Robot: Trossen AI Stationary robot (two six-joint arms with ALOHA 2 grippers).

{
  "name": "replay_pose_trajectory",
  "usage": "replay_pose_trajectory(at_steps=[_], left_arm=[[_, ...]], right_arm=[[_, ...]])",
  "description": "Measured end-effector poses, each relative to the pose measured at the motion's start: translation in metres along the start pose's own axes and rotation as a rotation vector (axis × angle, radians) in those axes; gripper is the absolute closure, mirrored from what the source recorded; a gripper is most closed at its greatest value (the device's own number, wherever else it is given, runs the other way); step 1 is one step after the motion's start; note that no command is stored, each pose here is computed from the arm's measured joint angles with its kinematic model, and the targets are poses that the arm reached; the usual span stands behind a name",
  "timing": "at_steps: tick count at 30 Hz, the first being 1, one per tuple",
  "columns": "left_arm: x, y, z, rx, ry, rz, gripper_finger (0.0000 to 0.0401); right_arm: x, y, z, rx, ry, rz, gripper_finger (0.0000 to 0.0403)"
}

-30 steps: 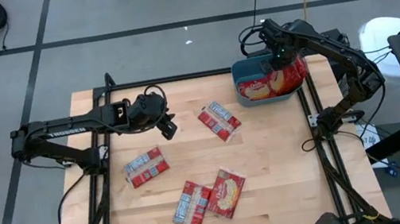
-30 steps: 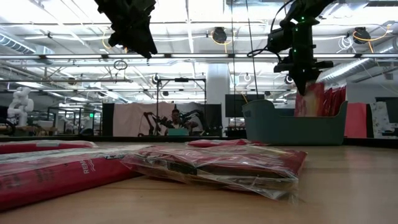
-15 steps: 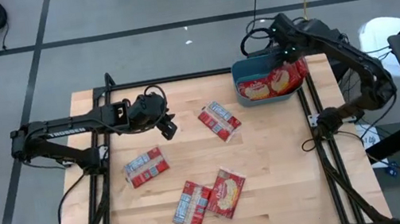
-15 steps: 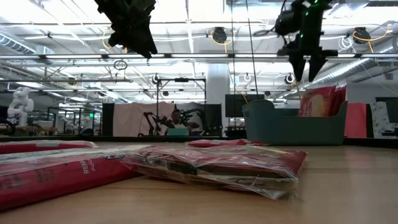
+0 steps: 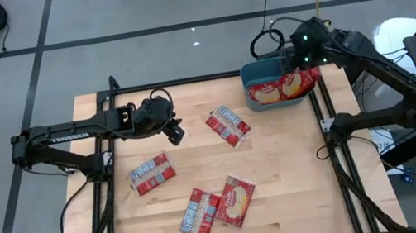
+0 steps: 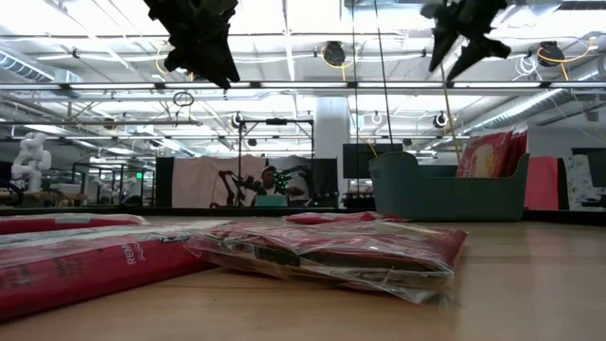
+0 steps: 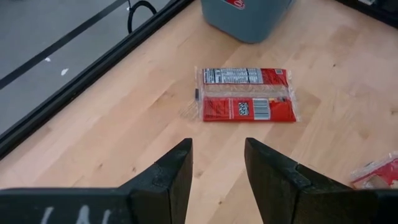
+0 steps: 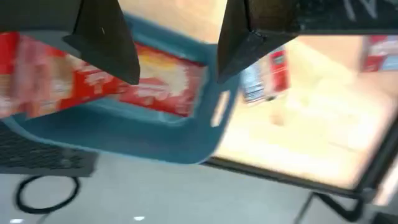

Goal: Sort popcorn bags into baskets
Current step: Put the popcorn bag into the blue bin

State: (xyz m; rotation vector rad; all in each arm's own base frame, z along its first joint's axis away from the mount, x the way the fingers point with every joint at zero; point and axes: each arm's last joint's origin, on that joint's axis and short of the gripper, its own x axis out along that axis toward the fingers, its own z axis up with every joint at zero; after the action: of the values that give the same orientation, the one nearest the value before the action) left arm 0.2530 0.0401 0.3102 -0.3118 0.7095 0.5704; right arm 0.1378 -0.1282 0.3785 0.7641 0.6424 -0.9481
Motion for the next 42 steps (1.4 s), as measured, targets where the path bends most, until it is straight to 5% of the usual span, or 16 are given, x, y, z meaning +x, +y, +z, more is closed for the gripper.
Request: replay_pose_trajectory(at_steps=[9, 17, 30, 42], left_arm=[[0.000, 0.000, -0.003, -0.062, 0.037, -0.016, 0.0252], [-0.001, 0.004, -0.020, -0.087, 0.243, -0.050, 0.0252], [0.012, -0.011, -0.085, -0.221, 0.532, -0.058, 0.0251], [0.001, -0.038, -0.138, -0.121, 0.711, -0.127, 0.0251]], right_arm=[[-0.008, 0.040, -0.026, 0.051, 0.083, 0.172, 0.0197], [-0.009, 0.070, -0.044, 0.051, 0.138, 0.278, 0.0197], [0.004, 0.112, -0.064, -0.045, 0.191, 0.374, 0.0197], [0.011, 0.131, -0.075, -0.116, 0.203, 0.418, 0.0197]])
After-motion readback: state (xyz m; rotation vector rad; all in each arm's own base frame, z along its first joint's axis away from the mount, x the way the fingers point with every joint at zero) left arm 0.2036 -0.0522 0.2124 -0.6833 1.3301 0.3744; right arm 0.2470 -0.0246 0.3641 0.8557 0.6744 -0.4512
